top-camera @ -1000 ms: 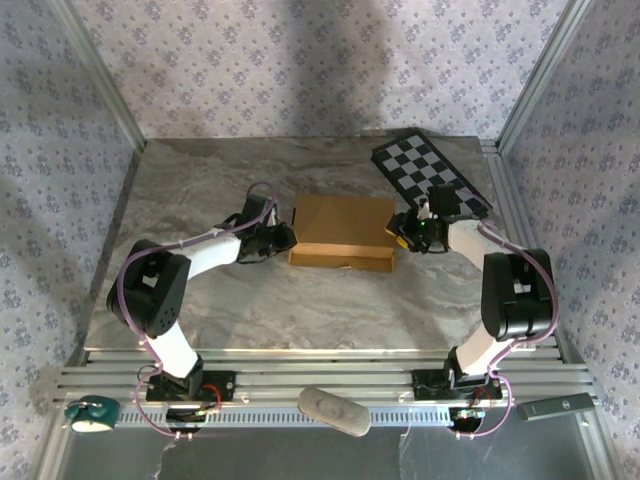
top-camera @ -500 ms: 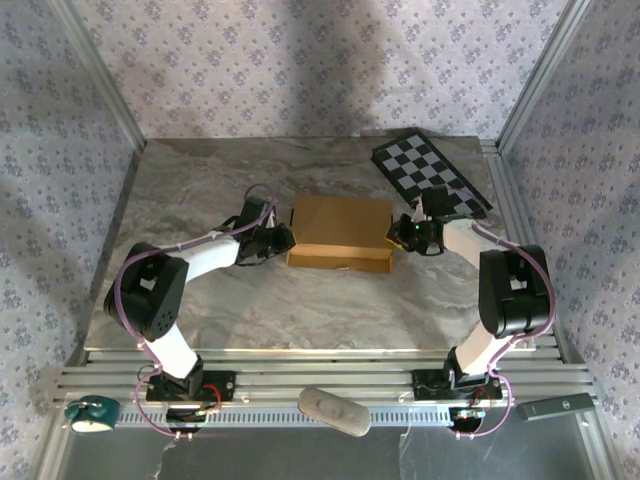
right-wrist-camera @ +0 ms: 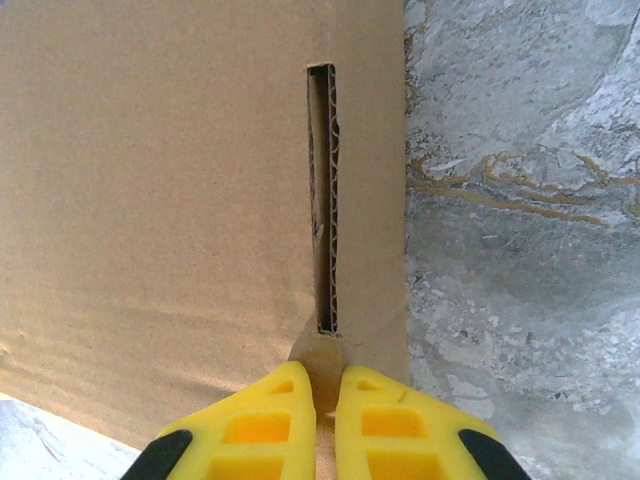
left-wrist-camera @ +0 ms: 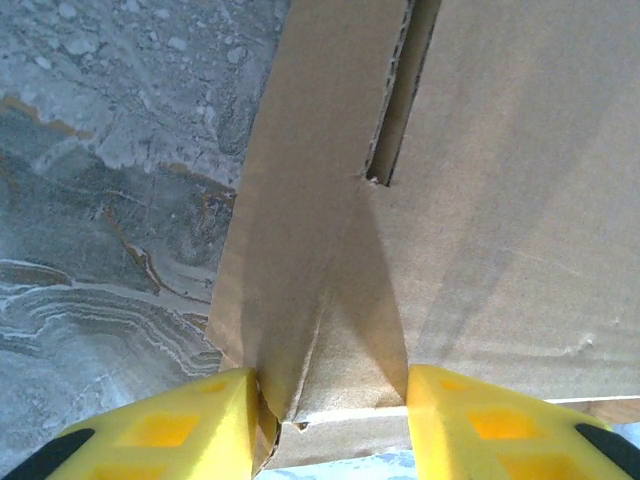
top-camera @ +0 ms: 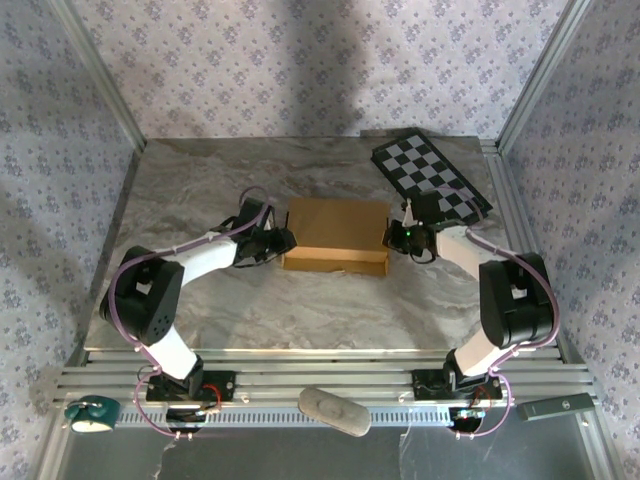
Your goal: Fold the paper box
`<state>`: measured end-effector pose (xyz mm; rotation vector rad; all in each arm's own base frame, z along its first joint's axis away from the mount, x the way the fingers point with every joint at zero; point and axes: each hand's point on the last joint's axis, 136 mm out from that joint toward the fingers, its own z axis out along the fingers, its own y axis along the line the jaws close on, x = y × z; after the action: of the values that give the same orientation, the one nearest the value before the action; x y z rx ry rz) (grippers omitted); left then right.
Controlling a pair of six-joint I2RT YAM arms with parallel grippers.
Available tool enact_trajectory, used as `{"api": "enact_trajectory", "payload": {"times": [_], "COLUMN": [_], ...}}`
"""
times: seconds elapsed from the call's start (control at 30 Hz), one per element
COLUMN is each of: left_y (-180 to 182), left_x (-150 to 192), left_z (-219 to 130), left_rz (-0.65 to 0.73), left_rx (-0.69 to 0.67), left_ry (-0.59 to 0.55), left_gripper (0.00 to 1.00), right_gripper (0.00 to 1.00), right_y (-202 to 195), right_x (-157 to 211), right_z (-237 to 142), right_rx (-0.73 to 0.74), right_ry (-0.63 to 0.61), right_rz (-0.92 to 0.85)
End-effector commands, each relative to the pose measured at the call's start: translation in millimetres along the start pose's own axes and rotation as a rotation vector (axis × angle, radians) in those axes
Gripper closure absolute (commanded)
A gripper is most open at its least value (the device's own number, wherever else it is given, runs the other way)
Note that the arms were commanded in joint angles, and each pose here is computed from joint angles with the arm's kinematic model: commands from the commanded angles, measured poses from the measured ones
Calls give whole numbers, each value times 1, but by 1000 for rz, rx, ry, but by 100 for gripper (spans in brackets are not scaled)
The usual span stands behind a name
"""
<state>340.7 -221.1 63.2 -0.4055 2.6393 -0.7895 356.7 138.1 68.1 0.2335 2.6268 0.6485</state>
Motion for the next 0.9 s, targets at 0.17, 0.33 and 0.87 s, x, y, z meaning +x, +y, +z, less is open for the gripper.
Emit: {"api": "enact_trajectory", "payload": {"times": [0.17,0.33,0.87], "left_y": [0,0,-30], "left_x": [-3,-12,-89], "left_z": [-18,-27,-7], "left_rz": [-93,-146,-84], "left_rx": [35,54,117], "left_ry": [13,9,121], "left_gripper": [54,47,68], "right_gripper": [100,100,100], "right_y": [-31,-33,-28], "right_x": [49,54,51], "right_z": [1,2,4], "right_rx": [138,146,135], "right_ry": [105,104,102], "right_rz": [-47,-57,-75]}}
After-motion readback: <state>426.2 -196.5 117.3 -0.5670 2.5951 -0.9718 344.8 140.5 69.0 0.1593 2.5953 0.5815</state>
